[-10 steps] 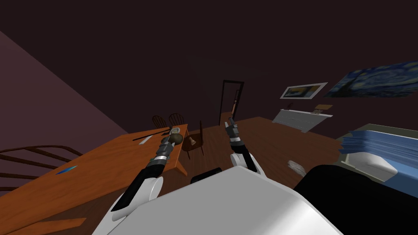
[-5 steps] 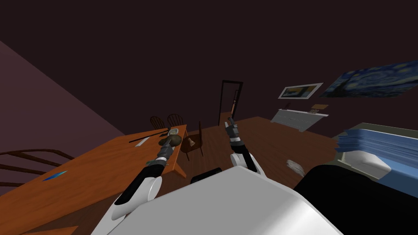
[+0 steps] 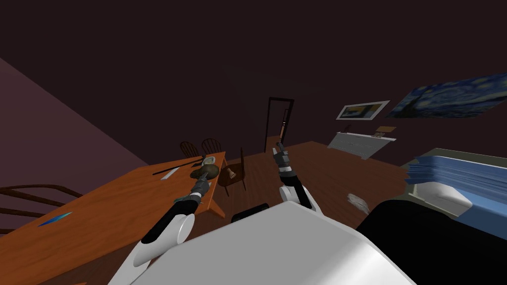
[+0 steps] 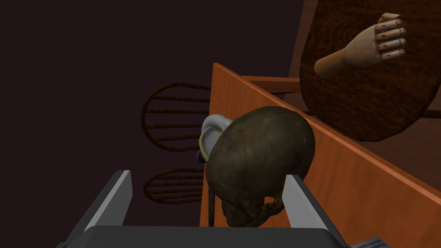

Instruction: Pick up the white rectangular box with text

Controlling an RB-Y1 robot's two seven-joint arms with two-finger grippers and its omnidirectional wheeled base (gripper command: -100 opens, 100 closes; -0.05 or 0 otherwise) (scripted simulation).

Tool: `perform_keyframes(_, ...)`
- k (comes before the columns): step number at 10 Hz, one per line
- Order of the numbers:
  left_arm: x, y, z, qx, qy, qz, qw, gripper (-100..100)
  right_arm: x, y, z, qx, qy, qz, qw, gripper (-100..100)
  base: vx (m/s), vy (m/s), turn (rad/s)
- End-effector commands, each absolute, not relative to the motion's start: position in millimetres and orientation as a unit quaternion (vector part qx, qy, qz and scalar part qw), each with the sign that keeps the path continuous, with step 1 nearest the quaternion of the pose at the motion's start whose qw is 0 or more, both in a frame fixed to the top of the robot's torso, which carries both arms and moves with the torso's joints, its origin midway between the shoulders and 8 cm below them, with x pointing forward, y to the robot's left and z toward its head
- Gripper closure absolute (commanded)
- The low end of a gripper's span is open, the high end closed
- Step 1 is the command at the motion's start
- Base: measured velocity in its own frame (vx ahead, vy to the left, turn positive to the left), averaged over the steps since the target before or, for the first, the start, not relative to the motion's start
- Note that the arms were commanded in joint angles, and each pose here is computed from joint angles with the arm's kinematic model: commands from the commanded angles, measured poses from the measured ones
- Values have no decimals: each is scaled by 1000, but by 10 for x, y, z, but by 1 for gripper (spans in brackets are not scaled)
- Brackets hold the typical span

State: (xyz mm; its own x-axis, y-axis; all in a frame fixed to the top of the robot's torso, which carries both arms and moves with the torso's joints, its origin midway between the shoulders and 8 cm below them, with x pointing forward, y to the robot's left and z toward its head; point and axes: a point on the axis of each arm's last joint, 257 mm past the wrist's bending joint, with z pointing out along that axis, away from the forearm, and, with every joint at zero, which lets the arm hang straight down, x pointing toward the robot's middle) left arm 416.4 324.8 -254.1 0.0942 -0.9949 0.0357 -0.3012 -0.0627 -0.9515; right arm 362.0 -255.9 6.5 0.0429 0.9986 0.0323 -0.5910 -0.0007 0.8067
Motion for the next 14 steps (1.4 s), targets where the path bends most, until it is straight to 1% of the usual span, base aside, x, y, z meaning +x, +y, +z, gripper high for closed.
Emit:
perform_keyframes(1,4108,3257,-2679,-616,546,-391,411,-100,3620,-2559,65,337,303,622,639,0,46,-5,-12)
perform_keyframes(5,3975,3376,-3026,-641,568,-352,377,-100,3620,-2559,65,337,303,622,639,0,43,0,-11)
perform_keyframes(7,3943,3371,-3084,-646,573,-345,369,-100,3620,-2559,65,337,303,622,639,0,36,1,-3)
perform_keyframes(14,3478,3653,-3766,-687,618,-249,289,-100,3620,-2559,65,337,303,622,639,0,69,11,-3)
